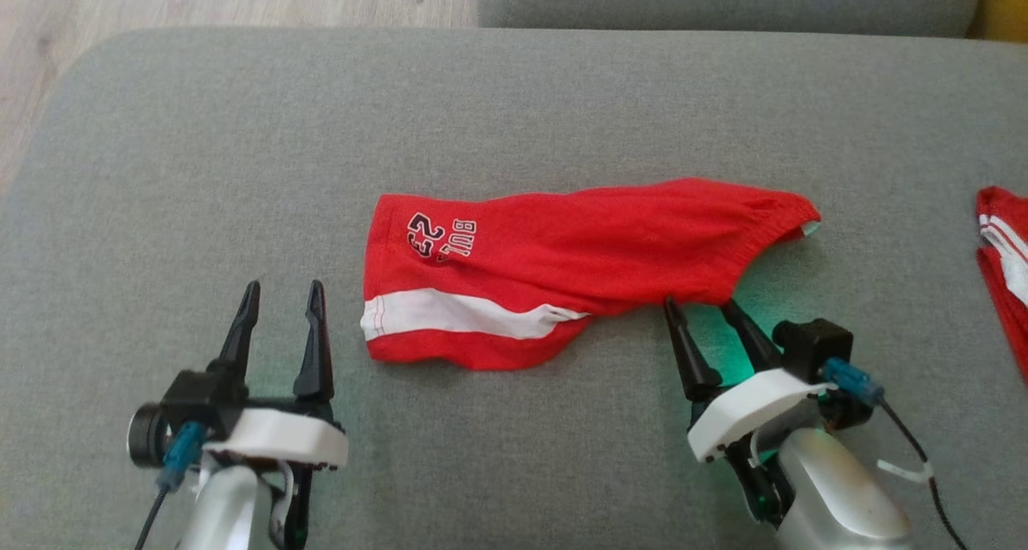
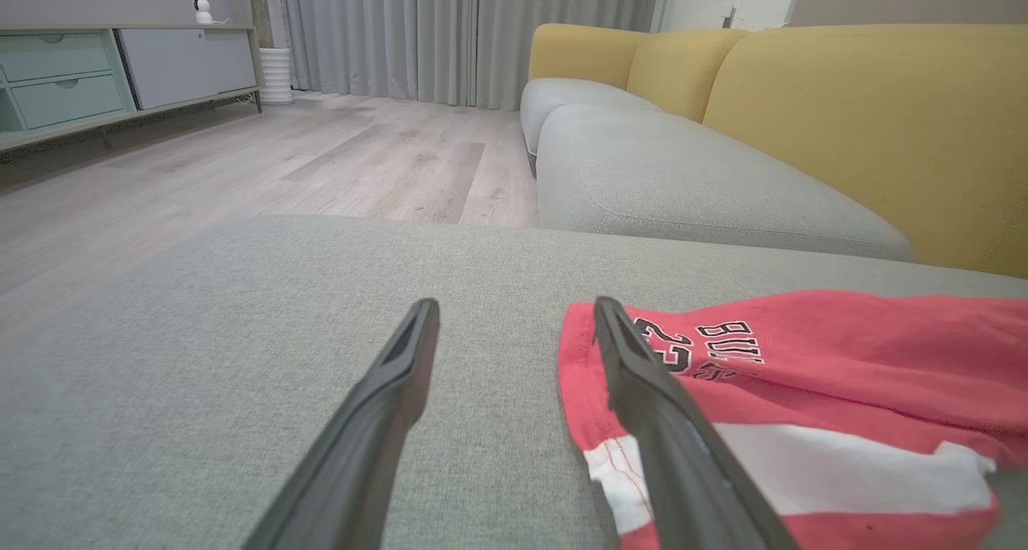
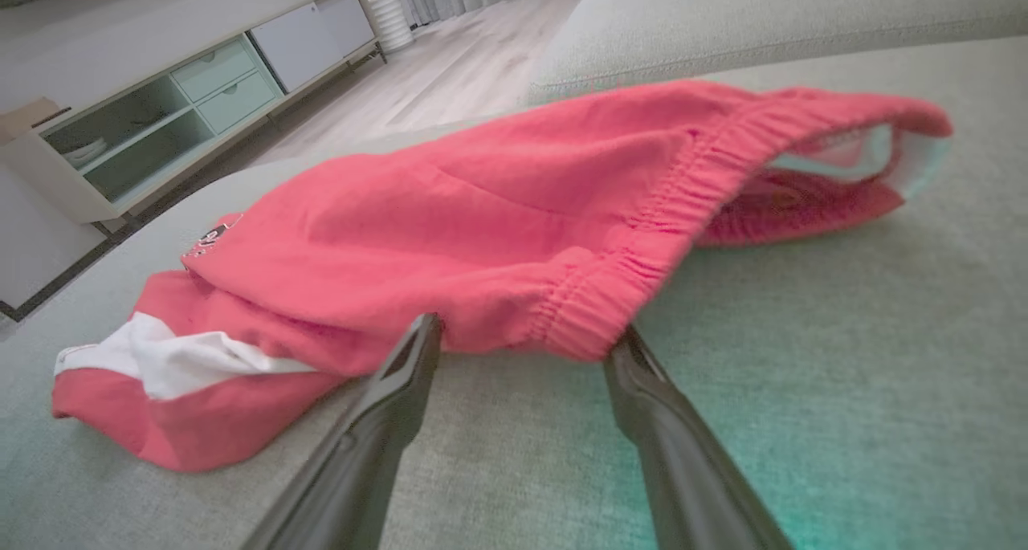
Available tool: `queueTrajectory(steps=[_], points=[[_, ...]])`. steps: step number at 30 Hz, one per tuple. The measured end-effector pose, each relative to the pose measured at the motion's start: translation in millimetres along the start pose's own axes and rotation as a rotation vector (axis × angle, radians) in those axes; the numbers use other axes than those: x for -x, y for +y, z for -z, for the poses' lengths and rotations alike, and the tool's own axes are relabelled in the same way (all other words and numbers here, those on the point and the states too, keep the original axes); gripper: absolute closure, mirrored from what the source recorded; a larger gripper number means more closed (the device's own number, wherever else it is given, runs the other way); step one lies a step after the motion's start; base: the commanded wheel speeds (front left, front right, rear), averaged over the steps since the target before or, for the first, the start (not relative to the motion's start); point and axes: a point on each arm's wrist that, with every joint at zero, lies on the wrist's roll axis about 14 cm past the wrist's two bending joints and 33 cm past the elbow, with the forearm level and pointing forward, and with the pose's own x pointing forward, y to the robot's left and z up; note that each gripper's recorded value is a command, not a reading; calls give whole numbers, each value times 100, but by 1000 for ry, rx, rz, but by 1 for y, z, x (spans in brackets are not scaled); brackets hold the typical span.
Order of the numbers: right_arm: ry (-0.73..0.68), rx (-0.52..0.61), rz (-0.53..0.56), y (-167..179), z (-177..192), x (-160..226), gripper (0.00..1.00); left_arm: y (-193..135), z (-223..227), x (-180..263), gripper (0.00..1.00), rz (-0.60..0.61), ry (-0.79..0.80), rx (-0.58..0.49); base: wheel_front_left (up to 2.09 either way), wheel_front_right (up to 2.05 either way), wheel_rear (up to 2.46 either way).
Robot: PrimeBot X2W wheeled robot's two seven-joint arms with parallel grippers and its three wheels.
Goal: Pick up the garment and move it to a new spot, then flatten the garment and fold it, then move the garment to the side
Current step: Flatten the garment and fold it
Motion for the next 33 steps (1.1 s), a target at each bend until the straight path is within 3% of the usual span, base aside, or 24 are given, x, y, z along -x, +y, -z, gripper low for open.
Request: queueTrajectory(steps=[14, 15, 17, 18, 20, 27, 33], points=[[-21, 38, -4, -2, -11, 3, 0, -12, 8, 10, 0, 29, 21, 21, 0, 0, 0], [-22, 40, -8, -1, -11, 2, 10, -11, 9, 11, 0, 26, 22, 21, 0, 0, 0], [-28, 42, -17, 2, -14, -1, 46, -8, 10, 14, 0, 17, 27, 21, 0, 0, 0], [-39, 44, -21, 3, -19, -3, 70, -7, 12, 16, 0, 13, 31, 22, 0, 0, 0], [-69, 50, -30, 6, -30, -7, 100, -5, 13, 19, 0, 6, 35, 23, 0, 0, 0], [-173, 65, -42, 12, -64, -3, 100, -6, 16, 30, 0, 4, 38, 28, 0, 0, 0], [-250, 83, -26, 7, -81, 28, 100, -13, 28, 51, 0, 12, 64, 52, 0, 0, 0]])
